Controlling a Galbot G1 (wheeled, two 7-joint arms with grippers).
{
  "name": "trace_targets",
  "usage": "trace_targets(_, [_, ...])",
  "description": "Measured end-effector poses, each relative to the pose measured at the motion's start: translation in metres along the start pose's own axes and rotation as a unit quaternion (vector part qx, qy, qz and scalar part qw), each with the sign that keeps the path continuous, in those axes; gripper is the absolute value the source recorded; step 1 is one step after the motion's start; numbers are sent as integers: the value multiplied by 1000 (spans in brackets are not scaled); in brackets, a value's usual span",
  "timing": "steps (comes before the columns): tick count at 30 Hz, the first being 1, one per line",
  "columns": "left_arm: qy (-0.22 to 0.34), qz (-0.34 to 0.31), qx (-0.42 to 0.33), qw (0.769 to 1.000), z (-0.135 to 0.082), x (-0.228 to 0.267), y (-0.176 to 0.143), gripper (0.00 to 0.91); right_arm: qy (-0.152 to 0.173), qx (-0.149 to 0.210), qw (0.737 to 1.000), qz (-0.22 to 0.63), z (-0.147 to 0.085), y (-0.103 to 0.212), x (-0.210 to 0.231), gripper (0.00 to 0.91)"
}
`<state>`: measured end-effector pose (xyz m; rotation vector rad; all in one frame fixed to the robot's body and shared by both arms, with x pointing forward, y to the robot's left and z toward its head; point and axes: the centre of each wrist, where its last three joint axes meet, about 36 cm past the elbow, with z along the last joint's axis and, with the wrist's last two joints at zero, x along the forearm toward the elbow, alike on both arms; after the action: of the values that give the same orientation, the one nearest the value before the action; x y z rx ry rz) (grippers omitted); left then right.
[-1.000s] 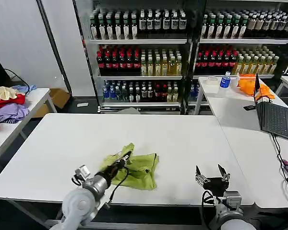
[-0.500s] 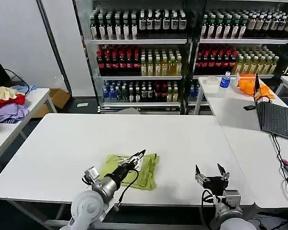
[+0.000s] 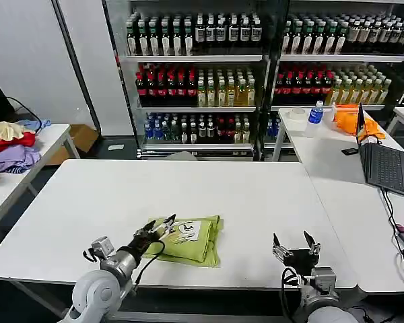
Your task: Fold and organize the clothes.
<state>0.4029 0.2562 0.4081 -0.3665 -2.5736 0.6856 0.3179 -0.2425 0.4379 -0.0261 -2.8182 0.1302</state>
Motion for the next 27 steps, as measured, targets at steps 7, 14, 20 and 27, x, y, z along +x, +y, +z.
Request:
trace_targets(7, [30,-26,-11,999,10,-5,22,907,6,3,1000,-2,1,3,0,907])
trace_targets(14, [42,-31,-5,999,5,-7,34,907,8,5,1000,-3,0,3,1,907])
trace_targets(20, [46,-24,14,999,0,-11,38,907,9,6,1000,-2,0,2,1,907])
trace_targets(27, [59,-33,18,998,-3,-9,47,907,11,8,1000,-1,1,2,1,907])
